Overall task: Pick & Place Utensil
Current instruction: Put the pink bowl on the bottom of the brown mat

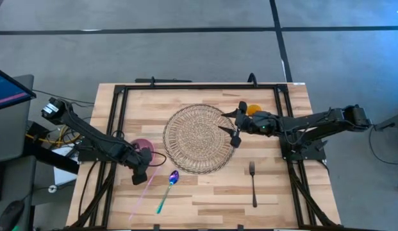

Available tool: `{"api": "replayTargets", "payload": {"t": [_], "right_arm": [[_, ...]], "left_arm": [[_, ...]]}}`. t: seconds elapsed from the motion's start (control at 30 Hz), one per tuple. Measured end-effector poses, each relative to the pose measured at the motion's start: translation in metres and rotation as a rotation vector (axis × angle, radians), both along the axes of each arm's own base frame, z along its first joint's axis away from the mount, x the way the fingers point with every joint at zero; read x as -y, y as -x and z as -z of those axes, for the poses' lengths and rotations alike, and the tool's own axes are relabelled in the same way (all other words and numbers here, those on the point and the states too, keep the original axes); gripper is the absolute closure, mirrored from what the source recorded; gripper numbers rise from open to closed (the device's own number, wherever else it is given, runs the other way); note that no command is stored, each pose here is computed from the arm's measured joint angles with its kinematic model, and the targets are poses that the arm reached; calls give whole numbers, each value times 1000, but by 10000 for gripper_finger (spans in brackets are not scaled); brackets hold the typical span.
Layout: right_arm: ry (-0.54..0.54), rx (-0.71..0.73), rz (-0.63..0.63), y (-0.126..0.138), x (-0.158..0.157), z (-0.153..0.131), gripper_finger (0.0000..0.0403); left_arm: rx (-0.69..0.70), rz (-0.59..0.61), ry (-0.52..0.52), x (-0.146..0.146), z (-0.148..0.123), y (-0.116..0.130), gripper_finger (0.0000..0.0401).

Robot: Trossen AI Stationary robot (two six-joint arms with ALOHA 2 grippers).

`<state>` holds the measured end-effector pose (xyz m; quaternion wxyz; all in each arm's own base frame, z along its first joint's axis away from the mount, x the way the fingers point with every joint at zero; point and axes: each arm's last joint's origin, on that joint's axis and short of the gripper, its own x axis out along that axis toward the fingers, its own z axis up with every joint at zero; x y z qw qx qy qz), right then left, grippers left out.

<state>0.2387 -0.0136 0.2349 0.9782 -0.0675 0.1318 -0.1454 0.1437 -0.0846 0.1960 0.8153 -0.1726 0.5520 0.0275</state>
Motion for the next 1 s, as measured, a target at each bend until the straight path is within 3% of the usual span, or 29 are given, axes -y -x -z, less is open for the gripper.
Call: {"api": "replayTargets", "payload": {"t": [0.17,0.4,0.63,0.87,1.0], "right_arm": [[0,2,0,0,0,0,159],[1,18,0,0,0,-2,159],[1,27,0,0,0,-3,159],[2,53,0,-1,0,-5,159],[2,52,0,-1,0,-5,159]], "left_arm": [[8,-5,-10,0,-3,0,386],[144,29,-27,6,-33,-13,392],[246,148,-159,13,-64,-41,393],[237,308,-301,19,-70,-87,390],[234,368,-331,18,-65,-115,390]]}}
